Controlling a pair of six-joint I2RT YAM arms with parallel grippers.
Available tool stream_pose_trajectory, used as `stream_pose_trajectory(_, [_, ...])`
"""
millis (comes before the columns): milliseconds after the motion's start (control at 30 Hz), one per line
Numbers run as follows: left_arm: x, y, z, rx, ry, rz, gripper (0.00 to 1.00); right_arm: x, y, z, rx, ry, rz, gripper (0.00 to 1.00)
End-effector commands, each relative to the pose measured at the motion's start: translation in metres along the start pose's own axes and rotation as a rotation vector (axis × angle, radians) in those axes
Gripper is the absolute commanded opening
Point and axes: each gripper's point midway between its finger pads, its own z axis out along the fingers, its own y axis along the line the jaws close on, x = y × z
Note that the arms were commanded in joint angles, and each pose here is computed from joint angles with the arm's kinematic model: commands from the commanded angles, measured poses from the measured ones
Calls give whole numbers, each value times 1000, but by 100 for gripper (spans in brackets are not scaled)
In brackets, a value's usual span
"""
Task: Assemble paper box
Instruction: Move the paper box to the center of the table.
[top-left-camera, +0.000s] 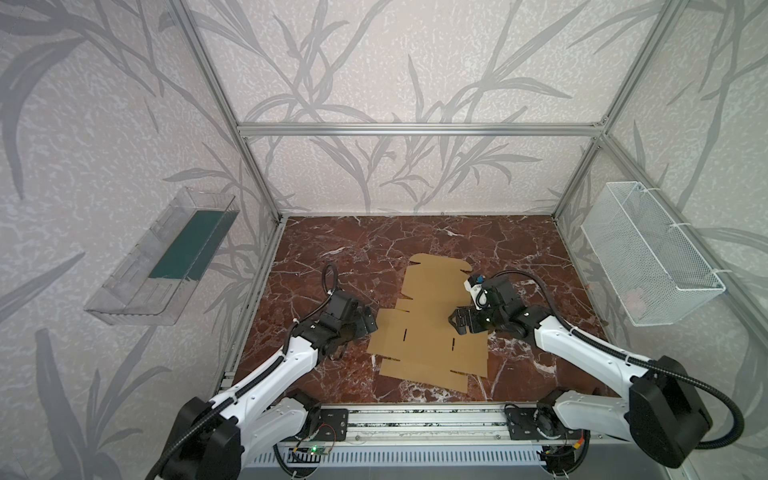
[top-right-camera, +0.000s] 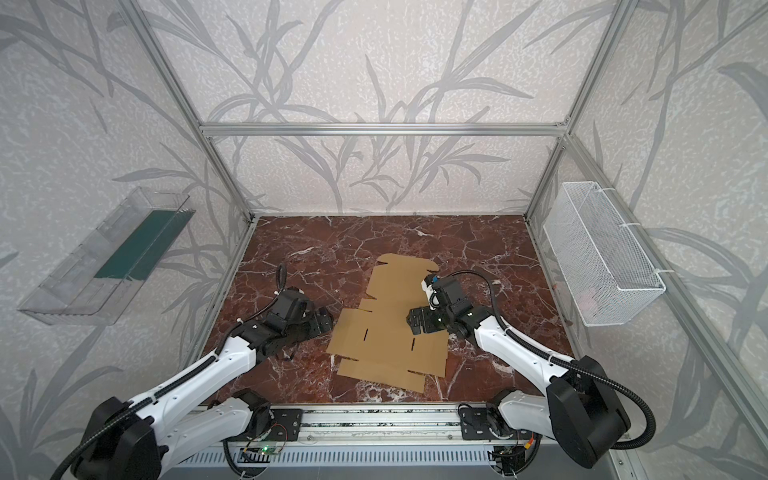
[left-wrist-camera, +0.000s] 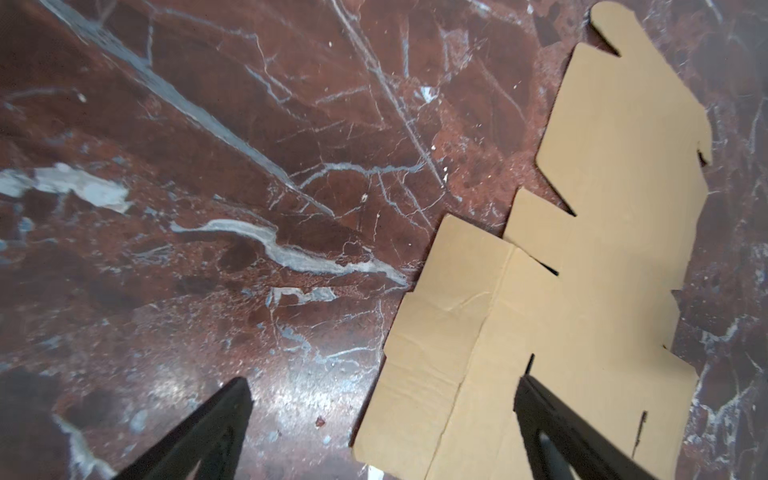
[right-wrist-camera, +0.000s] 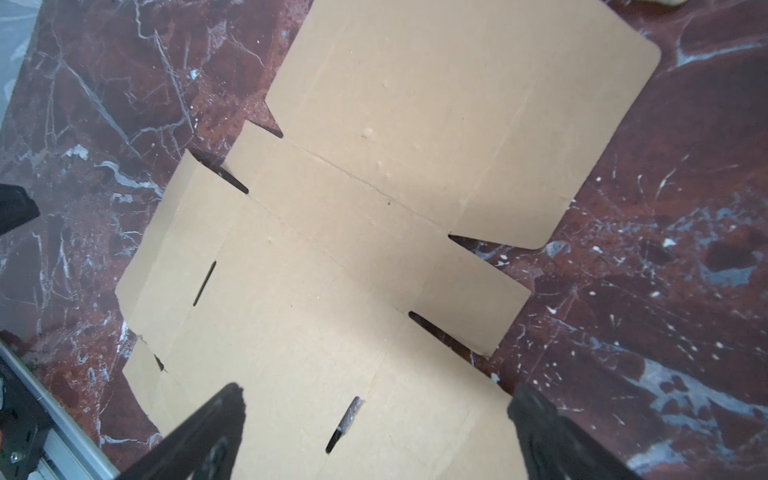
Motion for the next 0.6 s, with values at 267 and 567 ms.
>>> stream_pose_trajectory(267, [29,-26,21,64,66,-13,99,3,-8,-1,63,34,-21,99])
stream_pose_trajectory(567, [67,-37,23,79,111,-3,99,5,-9,5,61,48,-20,99])
